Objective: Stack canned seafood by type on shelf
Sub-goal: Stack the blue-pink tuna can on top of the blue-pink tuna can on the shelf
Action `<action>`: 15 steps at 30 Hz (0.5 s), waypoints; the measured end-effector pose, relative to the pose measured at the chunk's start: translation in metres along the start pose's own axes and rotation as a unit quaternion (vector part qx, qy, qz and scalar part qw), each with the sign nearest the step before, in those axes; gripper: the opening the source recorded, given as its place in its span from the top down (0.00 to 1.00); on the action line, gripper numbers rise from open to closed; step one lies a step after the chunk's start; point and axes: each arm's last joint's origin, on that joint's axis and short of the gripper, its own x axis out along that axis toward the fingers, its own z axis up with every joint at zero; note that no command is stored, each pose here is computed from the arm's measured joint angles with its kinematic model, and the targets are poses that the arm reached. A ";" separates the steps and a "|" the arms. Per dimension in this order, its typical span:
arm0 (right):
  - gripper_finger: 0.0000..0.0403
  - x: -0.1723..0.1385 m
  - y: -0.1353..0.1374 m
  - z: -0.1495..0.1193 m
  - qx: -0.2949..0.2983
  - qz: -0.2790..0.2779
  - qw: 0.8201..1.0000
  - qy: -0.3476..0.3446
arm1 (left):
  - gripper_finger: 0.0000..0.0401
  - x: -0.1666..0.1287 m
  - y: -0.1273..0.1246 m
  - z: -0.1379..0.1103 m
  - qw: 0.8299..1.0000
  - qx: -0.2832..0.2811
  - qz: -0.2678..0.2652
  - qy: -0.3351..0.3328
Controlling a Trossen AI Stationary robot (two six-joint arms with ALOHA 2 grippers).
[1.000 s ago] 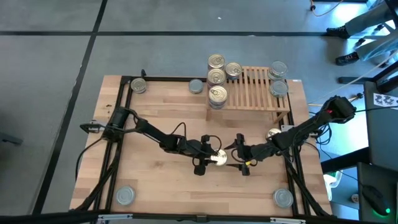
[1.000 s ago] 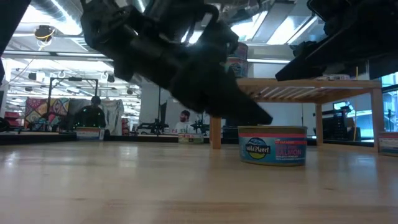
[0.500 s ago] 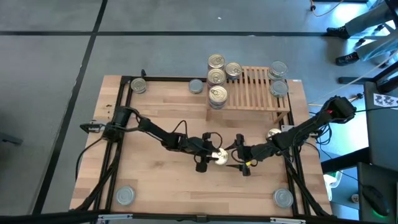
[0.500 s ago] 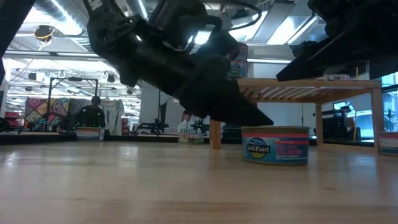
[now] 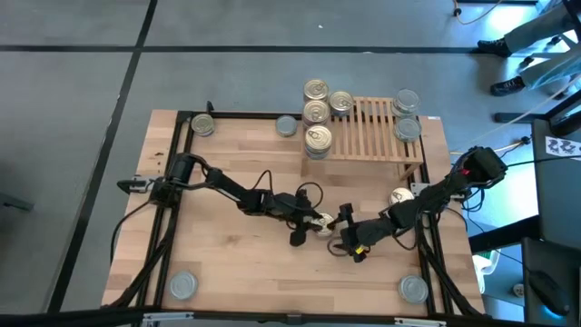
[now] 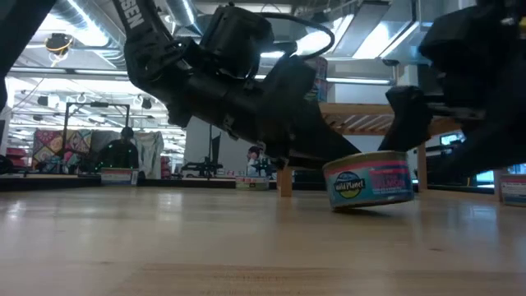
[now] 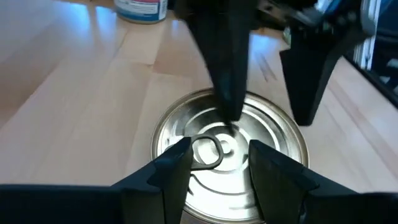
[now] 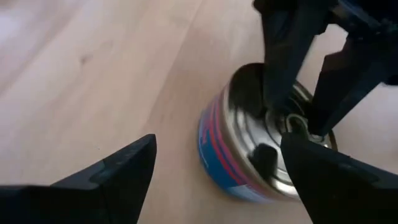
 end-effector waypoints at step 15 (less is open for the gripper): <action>0.15 0.010 0.023 -0.007 -0.198 -0.131 0.970 0.050 | 0.60 0.000 0.004 0.000 0.998 -0.054 -0.002 -0.012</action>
